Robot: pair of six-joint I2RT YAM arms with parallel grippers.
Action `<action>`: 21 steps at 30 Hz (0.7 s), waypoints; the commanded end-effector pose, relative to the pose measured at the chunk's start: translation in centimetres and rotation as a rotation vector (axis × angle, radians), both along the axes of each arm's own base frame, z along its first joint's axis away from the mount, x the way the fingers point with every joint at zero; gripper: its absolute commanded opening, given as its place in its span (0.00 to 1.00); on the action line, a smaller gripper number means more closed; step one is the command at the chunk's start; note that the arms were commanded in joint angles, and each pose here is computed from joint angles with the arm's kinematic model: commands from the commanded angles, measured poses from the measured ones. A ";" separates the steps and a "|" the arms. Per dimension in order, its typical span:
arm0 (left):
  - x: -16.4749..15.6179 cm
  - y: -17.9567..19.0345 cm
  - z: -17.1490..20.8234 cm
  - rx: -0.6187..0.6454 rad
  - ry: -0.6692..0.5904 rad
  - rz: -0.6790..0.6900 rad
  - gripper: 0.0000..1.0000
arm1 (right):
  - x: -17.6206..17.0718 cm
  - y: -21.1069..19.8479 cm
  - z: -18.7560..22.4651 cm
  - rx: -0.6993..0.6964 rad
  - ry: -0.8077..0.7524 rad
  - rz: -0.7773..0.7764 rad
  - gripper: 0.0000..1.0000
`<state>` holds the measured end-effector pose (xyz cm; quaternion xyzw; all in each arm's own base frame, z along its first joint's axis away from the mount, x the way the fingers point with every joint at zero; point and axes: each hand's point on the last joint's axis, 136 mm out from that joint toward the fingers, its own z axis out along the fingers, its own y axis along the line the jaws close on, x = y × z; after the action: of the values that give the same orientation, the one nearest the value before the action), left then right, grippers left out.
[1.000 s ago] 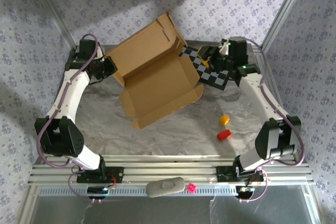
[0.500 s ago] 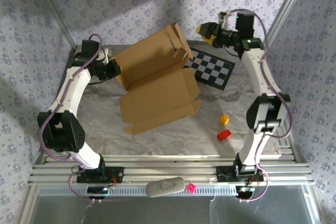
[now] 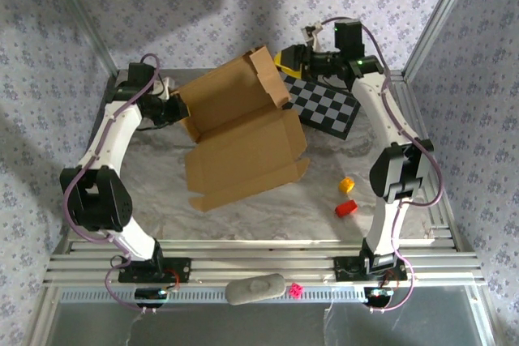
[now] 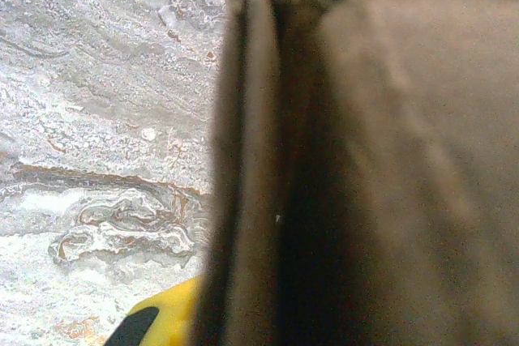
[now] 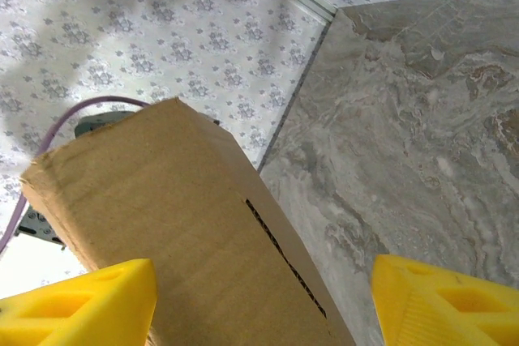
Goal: Fold the paper box
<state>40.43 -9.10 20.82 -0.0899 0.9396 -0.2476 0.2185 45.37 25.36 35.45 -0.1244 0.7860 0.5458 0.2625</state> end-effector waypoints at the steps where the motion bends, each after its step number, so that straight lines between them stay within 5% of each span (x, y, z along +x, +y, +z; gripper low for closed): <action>1: 0.5 -0.7 1.7 -0.032 -0.032 -0.031 0.00 | -1.4 -0.1 1.2 -0.065 -0.065 -0.005 0.71; 12: 0.1 -0.8 1.9 -0.022 -0.028 -0.036 0.00 | -1.9 -1.1 1.3 -0.309 -0.206 -0.165 0.72; 21: -0.1 -1.0 1.8 -0.013 -0.019 -0.041 0.00 | -3.7 0.1 4.0 -0.243 -0.257 -0.120 0.72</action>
<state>40.37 -9.53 21.31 -0.0822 0.9410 -0.2473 0.2158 42.67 25.50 36.74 -0.1608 0.8304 0.3984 0.3548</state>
